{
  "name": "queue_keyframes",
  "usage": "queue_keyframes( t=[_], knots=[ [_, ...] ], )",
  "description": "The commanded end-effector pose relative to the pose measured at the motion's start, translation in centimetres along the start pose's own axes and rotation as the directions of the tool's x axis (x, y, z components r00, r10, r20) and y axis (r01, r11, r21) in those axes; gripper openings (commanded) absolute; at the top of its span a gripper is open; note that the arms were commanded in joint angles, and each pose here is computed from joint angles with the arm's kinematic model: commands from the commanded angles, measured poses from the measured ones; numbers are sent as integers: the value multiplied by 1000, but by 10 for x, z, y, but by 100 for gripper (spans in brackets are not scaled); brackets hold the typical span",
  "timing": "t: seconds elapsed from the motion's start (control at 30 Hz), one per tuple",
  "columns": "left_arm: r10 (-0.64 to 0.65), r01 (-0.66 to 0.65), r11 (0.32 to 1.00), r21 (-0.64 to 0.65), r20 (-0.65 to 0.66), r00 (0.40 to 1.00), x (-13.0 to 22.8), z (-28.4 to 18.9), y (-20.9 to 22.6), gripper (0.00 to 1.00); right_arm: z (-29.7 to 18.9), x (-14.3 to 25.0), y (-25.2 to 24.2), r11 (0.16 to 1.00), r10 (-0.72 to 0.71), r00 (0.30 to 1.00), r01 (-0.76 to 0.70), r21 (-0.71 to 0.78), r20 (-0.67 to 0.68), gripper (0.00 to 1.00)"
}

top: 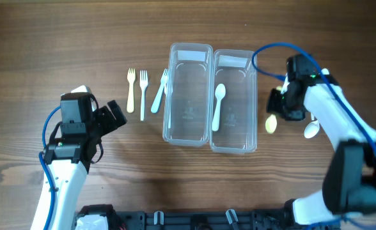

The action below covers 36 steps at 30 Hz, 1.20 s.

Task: Pack container
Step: 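Grasp the yellow spoon with the right gripper, place in right container, then move the right gripper to the remaining white spoons and grasp one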

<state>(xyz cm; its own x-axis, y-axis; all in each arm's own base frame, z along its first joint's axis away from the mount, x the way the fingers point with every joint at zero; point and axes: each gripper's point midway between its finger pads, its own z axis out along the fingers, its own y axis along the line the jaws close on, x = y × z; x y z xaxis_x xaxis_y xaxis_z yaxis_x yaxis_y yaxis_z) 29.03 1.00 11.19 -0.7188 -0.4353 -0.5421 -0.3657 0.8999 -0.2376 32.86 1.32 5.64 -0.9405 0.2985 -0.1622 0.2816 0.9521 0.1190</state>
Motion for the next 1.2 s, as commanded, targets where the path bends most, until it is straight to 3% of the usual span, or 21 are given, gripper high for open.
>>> queue_keyframes(
  t=[0.0,0.23,0.37,0.5,0.67,0.77,0.97,1.17],
  knots=[
    [14,-14,1000,-3,19,1000,-8,-3,-1,100,-64,-25,26,997,-43,979,55,-59,198,4],
    [14,-14,1000,-3,19,1000,-8,-3,-1,100,-90,-3,75,966,-140,963,184,-181,231,4],
    [14,-14,1000,-3,19,1000,-8,-3,-1,100,-77,14,98,947,-211,957,251,-200,201,4],
    [14,-14,1000,-3,19,1000,-8,-3,-1,100,-47,25,108,958,-198,966,226,-174,167,6],
    [14,-14,1000,-3,19,1000,-8,-3,-1,100,-21,30,126,939,-269,950,296,-178,159,29],
    [14,-14,1000,-3,19,1000,-8,-3,-1,100,-41,19,132,922,-309,927,347,-174,210,46],
    [14,-14,1000,-3,19,1000,-8,-3,-1,100,-105,-30,81,976,-173,917,209,-63,361,63],
    [14,-14,1000,-3,19,1000,-8,-3,-1,100,-117,-49,-29,987,153,921,-163,-2,358,66]
  ],
)
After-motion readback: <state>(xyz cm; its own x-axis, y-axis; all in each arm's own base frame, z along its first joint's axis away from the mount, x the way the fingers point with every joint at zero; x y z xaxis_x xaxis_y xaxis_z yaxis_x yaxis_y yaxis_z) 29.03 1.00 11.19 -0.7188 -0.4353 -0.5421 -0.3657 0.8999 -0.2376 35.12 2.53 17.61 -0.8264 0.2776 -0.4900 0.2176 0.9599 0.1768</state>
